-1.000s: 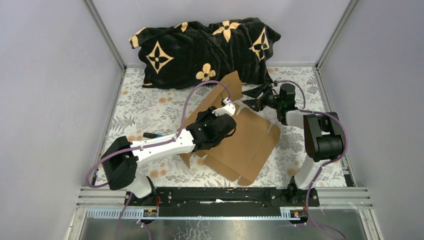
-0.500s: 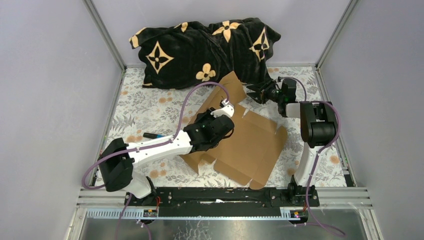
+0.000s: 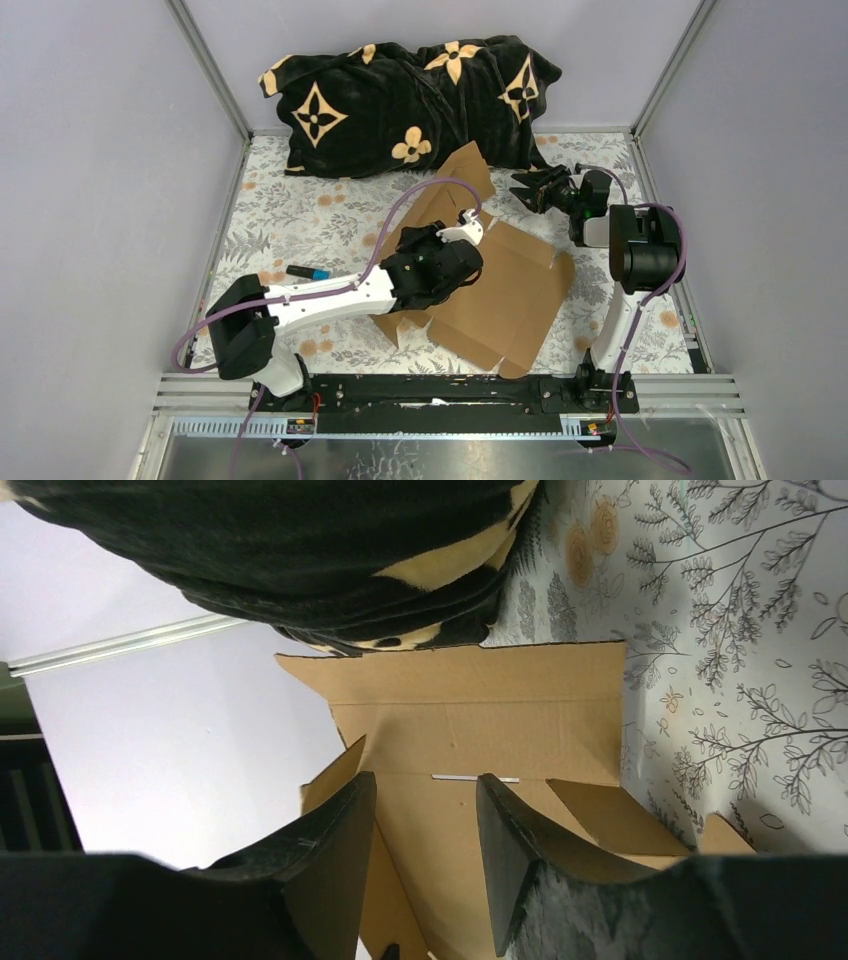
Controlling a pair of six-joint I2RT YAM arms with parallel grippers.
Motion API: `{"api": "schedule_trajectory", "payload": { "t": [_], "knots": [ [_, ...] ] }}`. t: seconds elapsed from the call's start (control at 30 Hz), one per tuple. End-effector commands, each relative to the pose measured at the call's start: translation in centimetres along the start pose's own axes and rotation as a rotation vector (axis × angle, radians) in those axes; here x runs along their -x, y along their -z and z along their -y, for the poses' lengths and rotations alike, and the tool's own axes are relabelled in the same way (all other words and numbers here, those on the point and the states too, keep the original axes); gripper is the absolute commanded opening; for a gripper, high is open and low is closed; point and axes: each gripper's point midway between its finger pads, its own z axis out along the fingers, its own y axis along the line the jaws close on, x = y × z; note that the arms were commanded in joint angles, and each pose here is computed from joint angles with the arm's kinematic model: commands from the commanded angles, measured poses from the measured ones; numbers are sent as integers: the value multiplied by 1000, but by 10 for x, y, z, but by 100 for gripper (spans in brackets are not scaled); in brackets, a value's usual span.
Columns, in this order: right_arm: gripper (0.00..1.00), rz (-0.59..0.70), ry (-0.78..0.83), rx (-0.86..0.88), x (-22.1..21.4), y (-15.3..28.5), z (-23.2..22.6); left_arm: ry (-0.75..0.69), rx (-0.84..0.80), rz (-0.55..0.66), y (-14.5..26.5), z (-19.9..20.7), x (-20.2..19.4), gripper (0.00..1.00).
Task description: Fold the paper box
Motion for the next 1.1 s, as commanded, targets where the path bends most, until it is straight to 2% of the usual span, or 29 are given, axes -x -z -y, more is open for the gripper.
{"api": "schedule_trajectory", "payload": {
  "t": [0.0,0.2,0.43,0.67,1.07],
  "knots": [
    [49,-21,47,93,-1,9,-24,-56,116,14,2,-25,14,8],
    [49,-32,40,107,-2,11,-26,-105,166,25,2,-43,18,7],
    [49,-32,40,107,1,8,-25,-90,132,66,13,-47,23,6],
    [49,-37,49,104,14,-4,-29,-69,64,64,9,-26,8,6],
    [49,-58,77,89,27,-29,-35,-50,-92,105,11,13,4,4]
  ]
}}
